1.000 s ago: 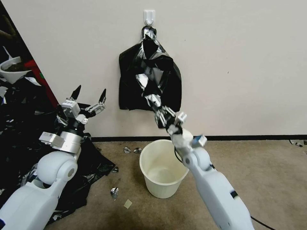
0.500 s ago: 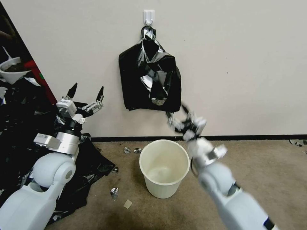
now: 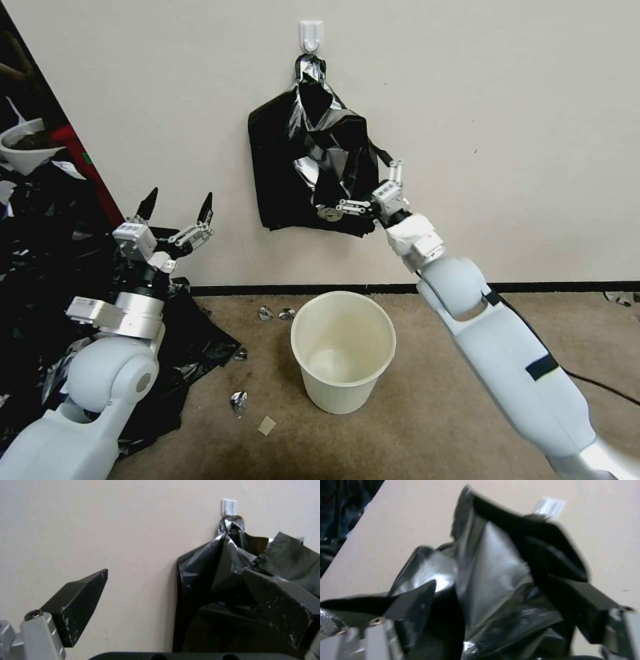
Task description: Place a trash bag onto the trash bin.
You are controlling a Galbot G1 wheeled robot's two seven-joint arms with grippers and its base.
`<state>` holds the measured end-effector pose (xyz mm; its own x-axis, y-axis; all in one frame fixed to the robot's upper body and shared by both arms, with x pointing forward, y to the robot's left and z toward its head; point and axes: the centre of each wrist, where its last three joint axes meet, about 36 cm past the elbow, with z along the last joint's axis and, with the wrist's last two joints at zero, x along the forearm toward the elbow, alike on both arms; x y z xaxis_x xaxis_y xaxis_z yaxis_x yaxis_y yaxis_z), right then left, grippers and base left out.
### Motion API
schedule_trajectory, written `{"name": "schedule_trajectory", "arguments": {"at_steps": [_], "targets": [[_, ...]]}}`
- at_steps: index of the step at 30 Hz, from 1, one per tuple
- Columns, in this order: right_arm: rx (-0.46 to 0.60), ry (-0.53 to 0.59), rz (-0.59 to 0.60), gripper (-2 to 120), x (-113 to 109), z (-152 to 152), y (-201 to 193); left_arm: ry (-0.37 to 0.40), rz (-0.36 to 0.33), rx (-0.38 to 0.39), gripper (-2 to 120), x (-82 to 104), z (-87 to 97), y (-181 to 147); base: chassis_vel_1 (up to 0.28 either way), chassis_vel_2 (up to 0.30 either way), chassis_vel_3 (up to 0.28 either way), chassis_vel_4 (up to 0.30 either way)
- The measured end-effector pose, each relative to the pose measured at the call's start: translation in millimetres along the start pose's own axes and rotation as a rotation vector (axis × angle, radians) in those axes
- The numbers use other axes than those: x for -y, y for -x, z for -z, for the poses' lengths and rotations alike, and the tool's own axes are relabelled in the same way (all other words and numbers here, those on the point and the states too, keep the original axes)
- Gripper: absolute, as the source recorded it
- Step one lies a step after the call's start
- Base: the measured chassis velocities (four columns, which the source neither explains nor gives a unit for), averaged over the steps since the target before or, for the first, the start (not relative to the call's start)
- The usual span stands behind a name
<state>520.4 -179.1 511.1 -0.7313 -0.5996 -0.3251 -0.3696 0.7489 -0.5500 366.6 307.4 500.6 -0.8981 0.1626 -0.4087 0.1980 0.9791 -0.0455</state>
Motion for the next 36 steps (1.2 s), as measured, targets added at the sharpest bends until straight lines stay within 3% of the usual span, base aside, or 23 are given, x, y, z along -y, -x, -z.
{"name": "schedule_trajectory", "arguments": {"at_steps": [7, 18, 23, 26, 27, 29, 30, 33, 34, 35, 36], "targets": [[-0.057, -0.084, 0.021, 59, 14.3, -2.8, 13.9, -0.002, 0.006, 0.000, 100, -0.2, -1.2, 1.8, 0.000, 0.000, 0.000, 0.000], [-0.017, -0.090, 0.011, 22, 18.6, 0.7, 6.9, -0.002, 0.009, 0.009, 100, -1.1, 0.0, 7.0, 0.000, 0.000, 0.000, 0.000], [0.018, 0.070, -0.075, 4, 9.0, 4.2, 9.0, 0.005, 0.001, 0.010, 100, -2.8, 0.5, 11.8, 0.000, 0.000, 0.000, 0.000], [0.048, 0.406, -0.191, 0, -14.6, 19.4, 15.3, 0.020, -0.035, 0.011, 100, -6.5, -1.2, 19.0, 0.000, 0.000, 0.000, 0.000], [0.048, 0.406, -0.191, 0, -14.6, 19.4, 15.3, 0.020, -0.035, 0.011, 100, -6.5, -1.2, 19.0, 0.000, 0.000, 0.000, 0.000], [0.069, 0.672, -0.261, 0, -33.2, 33.3, 18.4, 0.025, -0.085, 0.024, 100, -13.2, -1.1, 28.7, 0.000, 0.000, 0.000, 0.000], [0.069, 0.672, -0.261, 0, -33.2, 33.3, 18.4, 0.025, -0.085, 0.024, 100, -13.2, -1.1, 28.7, 0.000, 0.000, 0.000, 0.000], [0.068, 0.898, -0.308, 0, -49.7, 45.8, 16.9, 0.029, -0.179, 0.049, 100, -23.6, 4.6, 49.2, 0.000, 0.000, 0.000, 0.000], [0.069, 0.933, -0.315, 0, -53.7, 47.4, 15.8, 0.037, -0.222, 0.059, 100, -28.0, 9.4, 60.7, 0.000, 0.000, 0.000, 0.000], [0.069, 0.933, -0.315, 0, -53.7, 47.4, 15.8, 0.037, -0.222, 0.059, 100, -28.0, 9.4, 60.7, 0.000, 0.000, 0.000, 0.000], [0.069, 0.950, -0.318, 0, -57.8, 47.2, 14.2, 0.056, -0.278, 0.071, 100, -33.5, 17.7, 76.7, 0.000, 0.000, 0.000, 0.000]]}}
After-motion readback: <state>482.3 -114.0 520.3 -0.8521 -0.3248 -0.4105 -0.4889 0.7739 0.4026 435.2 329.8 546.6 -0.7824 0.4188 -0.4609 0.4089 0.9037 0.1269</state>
